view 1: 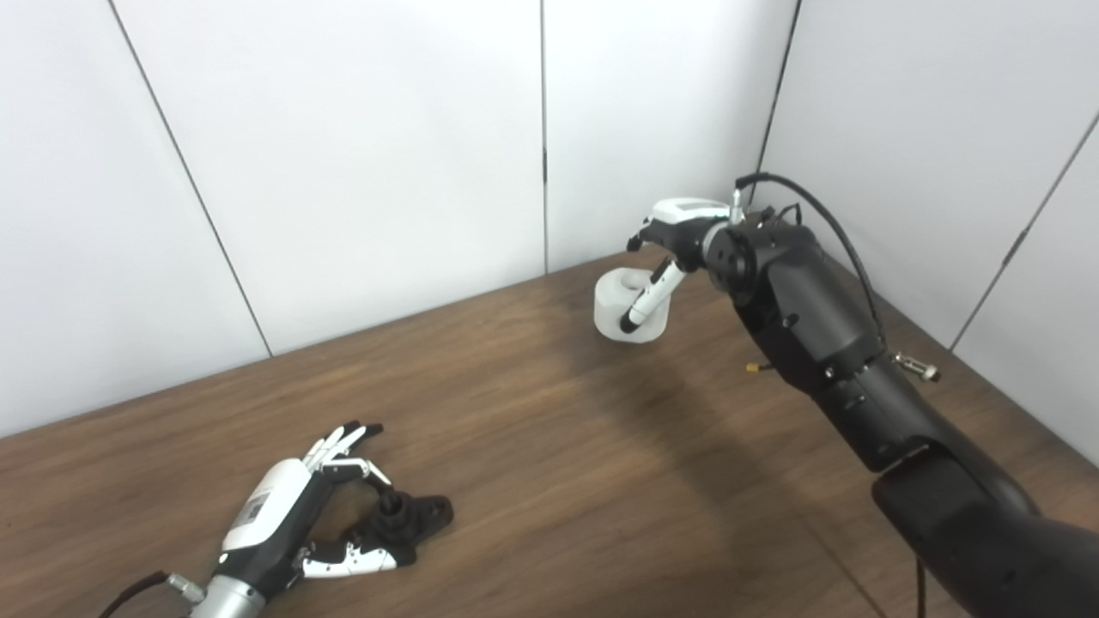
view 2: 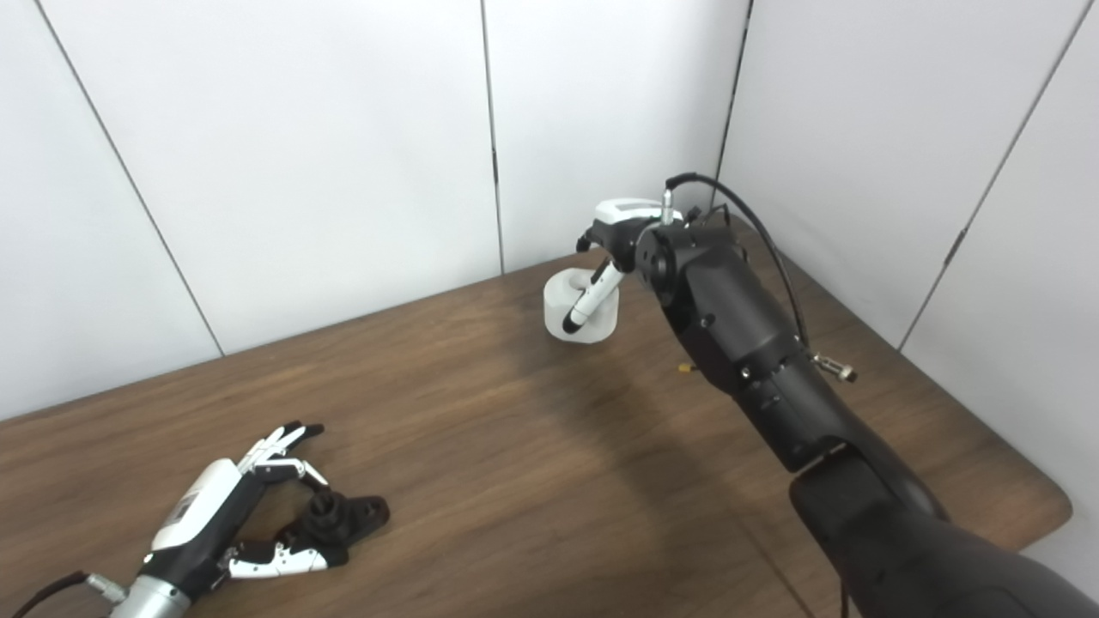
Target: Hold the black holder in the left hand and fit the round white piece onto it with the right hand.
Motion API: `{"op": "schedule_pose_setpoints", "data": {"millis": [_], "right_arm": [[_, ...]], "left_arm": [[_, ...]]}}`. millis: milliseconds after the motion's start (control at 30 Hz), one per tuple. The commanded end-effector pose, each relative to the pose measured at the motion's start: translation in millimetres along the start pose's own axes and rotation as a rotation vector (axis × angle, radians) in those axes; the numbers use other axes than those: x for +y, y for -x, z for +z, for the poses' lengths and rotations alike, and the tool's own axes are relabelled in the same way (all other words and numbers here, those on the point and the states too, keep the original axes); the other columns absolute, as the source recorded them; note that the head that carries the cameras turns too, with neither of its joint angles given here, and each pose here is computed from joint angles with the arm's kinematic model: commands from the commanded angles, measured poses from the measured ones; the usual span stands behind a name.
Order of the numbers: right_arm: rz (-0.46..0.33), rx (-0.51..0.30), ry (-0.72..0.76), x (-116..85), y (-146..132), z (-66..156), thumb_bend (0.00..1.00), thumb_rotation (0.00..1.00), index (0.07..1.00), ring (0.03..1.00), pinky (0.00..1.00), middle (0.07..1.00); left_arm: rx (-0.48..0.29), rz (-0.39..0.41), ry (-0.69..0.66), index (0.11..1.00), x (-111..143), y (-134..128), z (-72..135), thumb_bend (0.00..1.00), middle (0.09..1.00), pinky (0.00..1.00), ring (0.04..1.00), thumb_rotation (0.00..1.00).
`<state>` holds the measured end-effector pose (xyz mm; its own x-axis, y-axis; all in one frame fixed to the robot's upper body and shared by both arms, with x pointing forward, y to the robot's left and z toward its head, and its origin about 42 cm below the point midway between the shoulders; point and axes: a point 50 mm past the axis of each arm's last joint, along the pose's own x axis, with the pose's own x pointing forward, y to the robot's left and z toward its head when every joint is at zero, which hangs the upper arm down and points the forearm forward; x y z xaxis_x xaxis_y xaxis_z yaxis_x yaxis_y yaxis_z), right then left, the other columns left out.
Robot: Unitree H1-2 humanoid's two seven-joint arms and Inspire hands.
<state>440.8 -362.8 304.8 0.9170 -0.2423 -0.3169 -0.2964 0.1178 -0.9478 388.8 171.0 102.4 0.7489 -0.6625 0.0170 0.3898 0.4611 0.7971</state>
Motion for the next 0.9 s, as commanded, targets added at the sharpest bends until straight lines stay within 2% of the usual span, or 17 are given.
{"op": "schedule_pose_setpoints", "data": {"millis": [0, 367, 867], "right_arm": [[-0.104, 0.01, 0.023, -25.3, 2.0, -6.7, 1.0, 0.46, 0.883, 1.0, 0.96, 1.0], [-0.071, 0.017, 0.01, -15.1, -12.0, -1.1, 1.0, 0.44, 0.881, 1.0, 0.97, 1.0], [-0.051, 0.022, 0.001, -1.4, -17.9, -4.9, 1.0, 0.46, 0.877, 1.0, 0.95, 1.0]], "left_arm": [[0.165, -0.137, 0.049, 0.482, -53.1, 36.3, -23.6, 0.52, 0.945, 1.0, 1.0, 0.05], [0.157, -0.132, 0.045, 0.483, -54.2, 39.0, -22.8, 0.52, 0.947, 1.0, 1.0, 0.05], [0.156, -0.128, 0.045, 0.483, -54.3, 43.1, -21.6, 0.52, 0.946, 1.0, 1.0, 0.05]]}}
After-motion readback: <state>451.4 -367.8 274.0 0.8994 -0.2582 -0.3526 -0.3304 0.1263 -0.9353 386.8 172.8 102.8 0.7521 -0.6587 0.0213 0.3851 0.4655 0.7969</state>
